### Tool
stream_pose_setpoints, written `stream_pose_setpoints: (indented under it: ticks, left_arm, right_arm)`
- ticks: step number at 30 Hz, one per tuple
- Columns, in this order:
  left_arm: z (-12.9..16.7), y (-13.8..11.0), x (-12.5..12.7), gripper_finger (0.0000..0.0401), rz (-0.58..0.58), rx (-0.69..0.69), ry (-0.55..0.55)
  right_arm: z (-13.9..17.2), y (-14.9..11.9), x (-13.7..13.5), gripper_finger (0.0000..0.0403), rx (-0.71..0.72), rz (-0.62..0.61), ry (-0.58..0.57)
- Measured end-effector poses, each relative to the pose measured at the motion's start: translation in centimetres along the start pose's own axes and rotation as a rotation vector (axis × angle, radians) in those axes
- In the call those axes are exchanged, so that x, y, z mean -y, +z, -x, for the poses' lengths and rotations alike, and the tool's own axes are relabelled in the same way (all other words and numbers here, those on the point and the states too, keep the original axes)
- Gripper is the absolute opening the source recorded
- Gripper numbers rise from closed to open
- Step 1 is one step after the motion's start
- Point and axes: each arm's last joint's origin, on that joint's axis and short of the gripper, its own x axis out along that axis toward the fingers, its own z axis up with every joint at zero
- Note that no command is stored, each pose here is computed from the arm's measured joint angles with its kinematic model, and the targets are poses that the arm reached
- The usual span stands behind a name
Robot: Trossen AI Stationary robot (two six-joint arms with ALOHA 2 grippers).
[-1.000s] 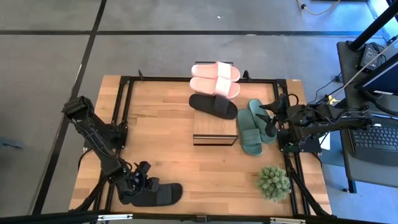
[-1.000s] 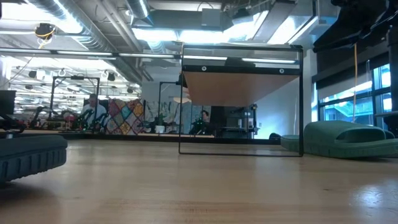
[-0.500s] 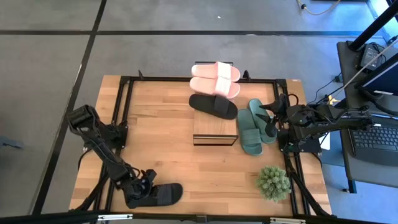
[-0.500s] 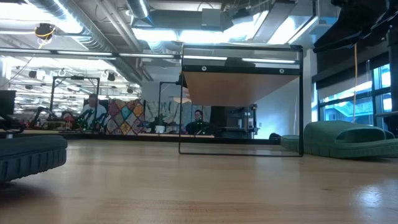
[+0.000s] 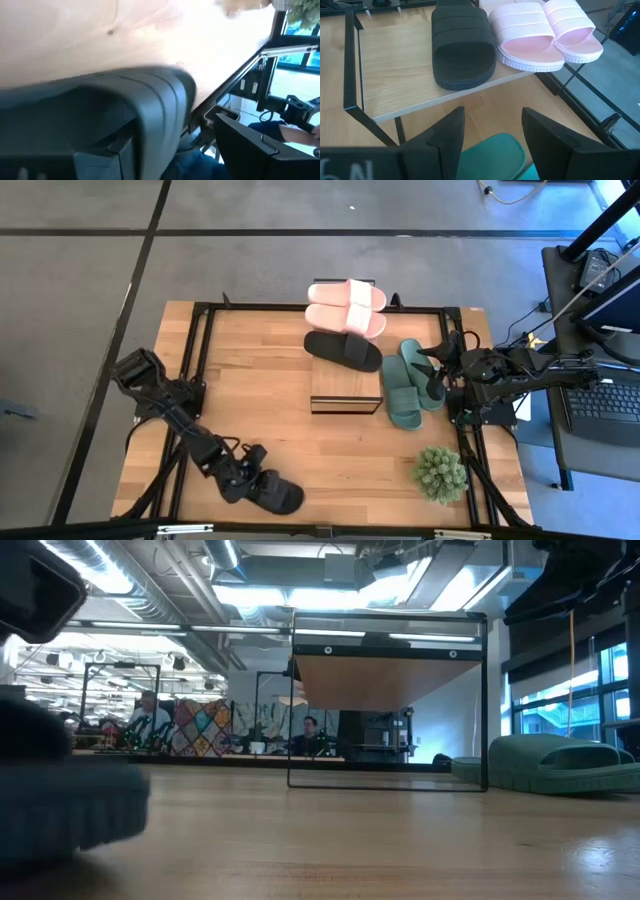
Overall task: Pick and place slides into the shelf
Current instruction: Put the black slide on the shelf
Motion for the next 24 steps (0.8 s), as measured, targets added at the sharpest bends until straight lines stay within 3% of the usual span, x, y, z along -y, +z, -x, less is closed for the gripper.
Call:
stream_pose_setpoints:
  ticks: [11,18,24]
  left_arm:
    - [-0.45,0.88,0.39,0.0216,-0.034,-0.019,0.021]
    - [-0.41,0.57,0.25,0.0216,-0.034,-0.125,0.069]
    - [-0.43,0.6,0.26,0.0216,-0.033,-0.133,0.072]
  right_arm:
    - [-0.12,-0.25,-0.01,0.0198,-0.011,0.005,-0.003]
    - [-0.34,-0.38,-0.11,0.0198,-0.008,0.002,-0.002]
    - [-0.34,-0.39,-0.11,0.0198,-0.007,0.001,-0.002]
